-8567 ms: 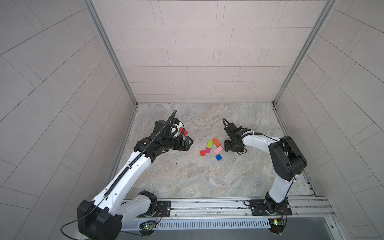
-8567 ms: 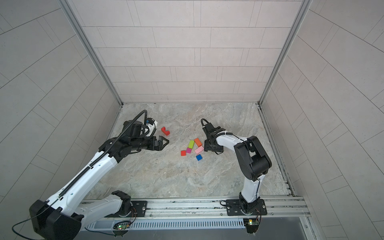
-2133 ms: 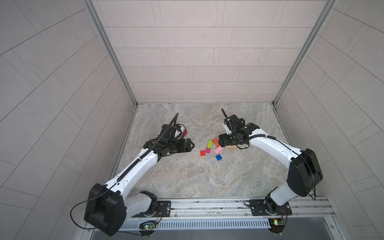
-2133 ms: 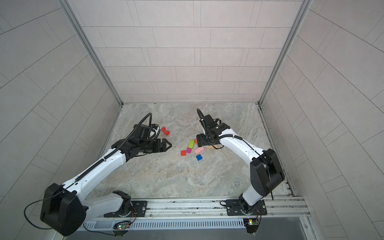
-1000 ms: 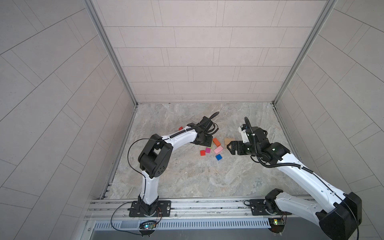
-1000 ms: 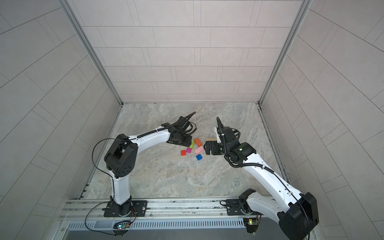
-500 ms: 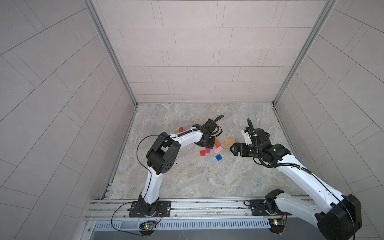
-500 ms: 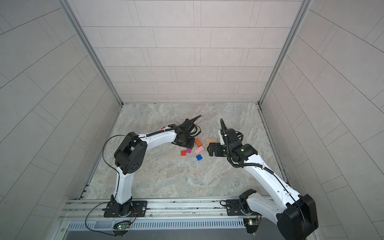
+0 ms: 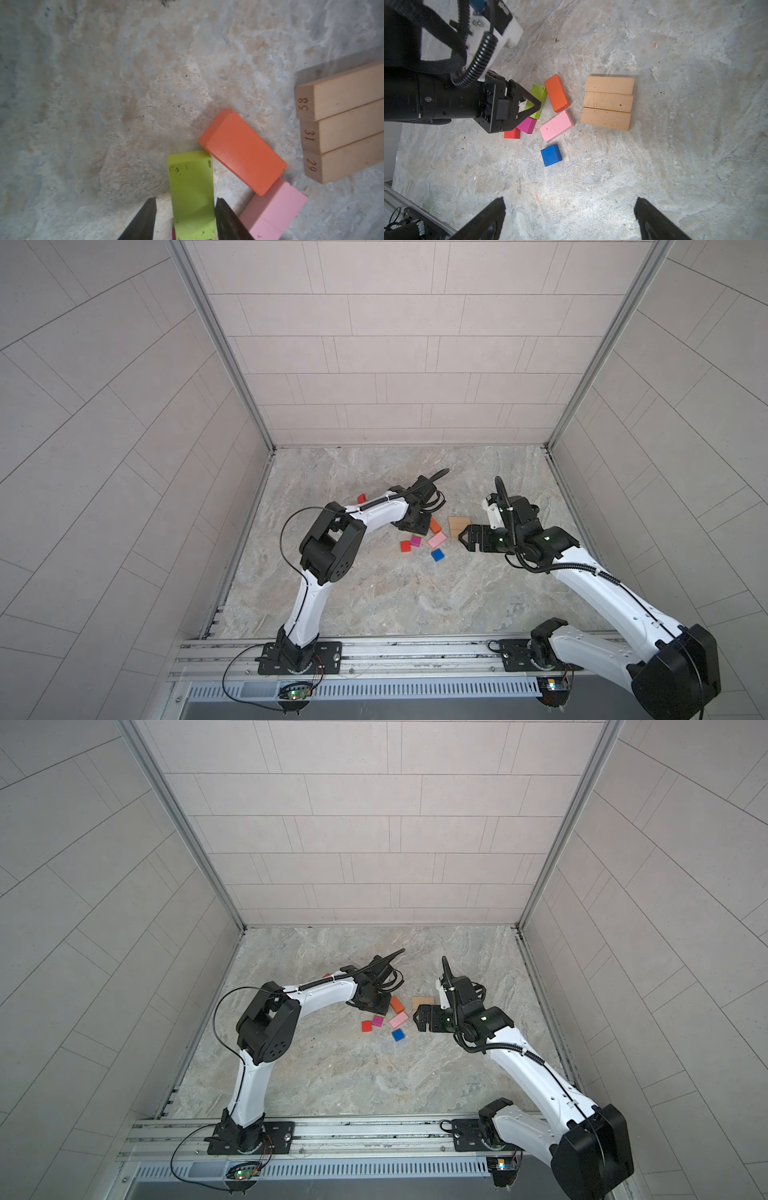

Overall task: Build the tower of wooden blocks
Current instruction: 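Lower the left gripper over the lime green block and close on it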

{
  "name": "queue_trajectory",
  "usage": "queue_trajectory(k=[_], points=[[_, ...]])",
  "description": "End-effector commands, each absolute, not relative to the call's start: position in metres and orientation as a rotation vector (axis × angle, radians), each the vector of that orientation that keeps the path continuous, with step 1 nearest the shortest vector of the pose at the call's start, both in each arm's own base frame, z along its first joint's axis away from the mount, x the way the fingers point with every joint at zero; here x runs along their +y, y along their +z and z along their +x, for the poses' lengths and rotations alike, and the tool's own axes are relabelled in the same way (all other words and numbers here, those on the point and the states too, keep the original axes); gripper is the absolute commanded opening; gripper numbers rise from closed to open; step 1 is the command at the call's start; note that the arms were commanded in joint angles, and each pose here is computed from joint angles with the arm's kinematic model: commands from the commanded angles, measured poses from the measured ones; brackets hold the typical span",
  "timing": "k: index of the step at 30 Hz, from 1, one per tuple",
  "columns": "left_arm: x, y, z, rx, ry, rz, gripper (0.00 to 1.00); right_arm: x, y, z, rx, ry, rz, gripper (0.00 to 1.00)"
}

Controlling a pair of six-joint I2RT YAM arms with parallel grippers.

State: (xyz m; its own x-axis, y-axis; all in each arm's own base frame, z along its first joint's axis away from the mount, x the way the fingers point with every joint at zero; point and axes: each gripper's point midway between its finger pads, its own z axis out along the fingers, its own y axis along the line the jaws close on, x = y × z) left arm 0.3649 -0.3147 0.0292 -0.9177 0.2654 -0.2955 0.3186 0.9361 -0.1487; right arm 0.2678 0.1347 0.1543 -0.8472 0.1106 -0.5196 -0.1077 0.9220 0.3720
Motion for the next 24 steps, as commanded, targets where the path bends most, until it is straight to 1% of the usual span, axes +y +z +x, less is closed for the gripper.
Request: queue_trajectory(k=[1,5,6,7,9,13,19,24], points=[[-0.314,0.03,0.366,2.82,-0.245,0.445,0.51,0.133,0.15,0.268,2.533,0.53,-0.001,0.98],[-0.315,0.027,0.365,2.829,-0.248,0.442,0.49,0.134,0.151,0.268,2.535,0.536,-0.004,0.98],[-0.315,0.027,0.365,2.828,-0.249,0.44,0.47,0.133,0.151,0.268,2.534,0.537,-0.003,0.98],[-0.315,0.028,0.365,2.826,-0.252,0.44,0.43,0.133,0.151,0.268,2.535,0.537,-0.006,0.98],[-0.316,0.027,0.365,2.827,-0.256,0.439,0.42,0.132,0.151,0.268,2.534,0.536,-0.001,0.98],[-0.317,0.025,0.365,2.832,-0.259,0.439,0.41,0.131,0.149,0.268,2.537,0.535,0.004,0.98],[-0.316,0.023,0.364,2.842,-0.254,0.429,0.44,0.128,0.15,0.268,2.534,0.53,0.014,0.98],[-0.316,0.019,0.363,2.853,-0.256,0.426,0.43,0.127,0.15,0.269,2.533,0.536,0.018,0.98]])
